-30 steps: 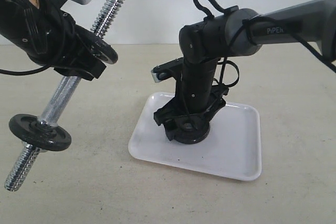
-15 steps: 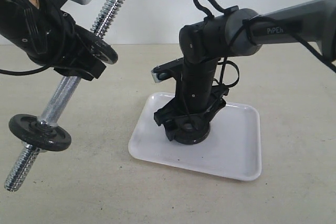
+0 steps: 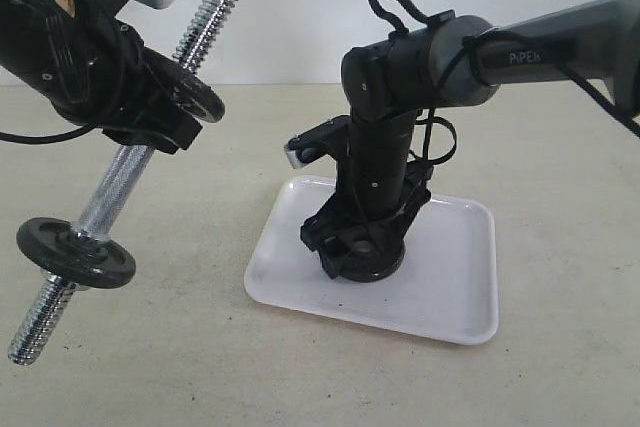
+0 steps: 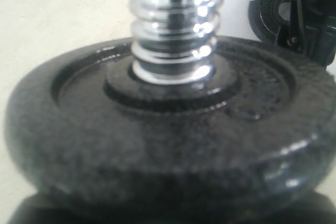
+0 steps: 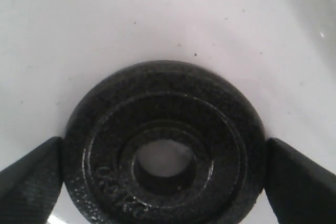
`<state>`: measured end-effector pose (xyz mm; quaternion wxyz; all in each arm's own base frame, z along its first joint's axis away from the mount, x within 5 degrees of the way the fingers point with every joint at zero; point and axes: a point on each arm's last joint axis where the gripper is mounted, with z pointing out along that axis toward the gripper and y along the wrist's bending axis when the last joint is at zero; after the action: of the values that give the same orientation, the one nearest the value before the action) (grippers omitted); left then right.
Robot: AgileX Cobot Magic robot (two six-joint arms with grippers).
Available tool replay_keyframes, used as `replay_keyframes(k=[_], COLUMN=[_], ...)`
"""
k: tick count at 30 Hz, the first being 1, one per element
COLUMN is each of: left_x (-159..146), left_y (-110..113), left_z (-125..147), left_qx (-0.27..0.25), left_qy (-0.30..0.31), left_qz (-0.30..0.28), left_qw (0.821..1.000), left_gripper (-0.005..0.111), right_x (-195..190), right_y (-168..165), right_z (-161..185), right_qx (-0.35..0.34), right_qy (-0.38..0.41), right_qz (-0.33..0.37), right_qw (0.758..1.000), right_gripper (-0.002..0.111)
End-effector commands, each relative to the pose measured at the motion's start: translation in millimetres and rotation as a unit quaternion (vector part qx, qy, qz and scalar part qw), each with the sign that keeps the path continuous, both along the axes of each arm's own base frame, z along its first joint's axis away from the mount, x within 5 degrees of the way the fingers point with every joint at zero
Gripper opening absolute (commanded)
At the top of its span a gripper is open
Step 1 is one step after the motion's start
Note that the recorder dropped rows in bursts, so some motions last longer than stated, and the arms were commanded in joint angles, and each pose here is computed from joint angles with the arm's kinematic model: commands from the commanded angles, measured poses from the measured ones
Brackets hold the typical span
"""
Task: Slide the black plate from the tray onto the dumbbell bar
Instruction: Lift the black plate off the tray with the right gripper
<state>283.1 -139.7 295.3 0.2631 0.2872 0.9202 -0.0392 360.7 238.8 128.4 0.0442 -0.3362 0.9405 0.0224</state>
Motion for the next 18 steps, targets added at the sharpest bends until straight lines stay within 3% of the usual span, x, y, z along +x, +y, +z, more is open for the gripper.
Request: replay_keyframes(k=[1, 11, 18], left_x=[-1.3, -3.0, -2.5], left_y=[-0.1, 4.8, 4.9], left_z=[36.4, 33.3, 33.6], left_qx=[-0.039, -0.001, 0.003], left_qy=[-0.091, -0.078, -0.084], left_qz=[-0.006, -0.011, -0.017], left_qw=[0.995, 0.997, 0.996], left_gripper=[0.004, 0.004, 0.004], right_x=[-1.3, -4.5, -8.5], right_y=[-2.0, -5.0, -13.4], right_z=[-4.8, 21.9, 78.2], right_qx=[-0.008, -0.01, 0.011], right_qy=[0.008, -0.009, -0.071], right_qz=[0.028, 0.095, 0.131], right_qw=[1.0, 0.995, 0.989], right_gripper=[0.0, 0.0, 0.0])
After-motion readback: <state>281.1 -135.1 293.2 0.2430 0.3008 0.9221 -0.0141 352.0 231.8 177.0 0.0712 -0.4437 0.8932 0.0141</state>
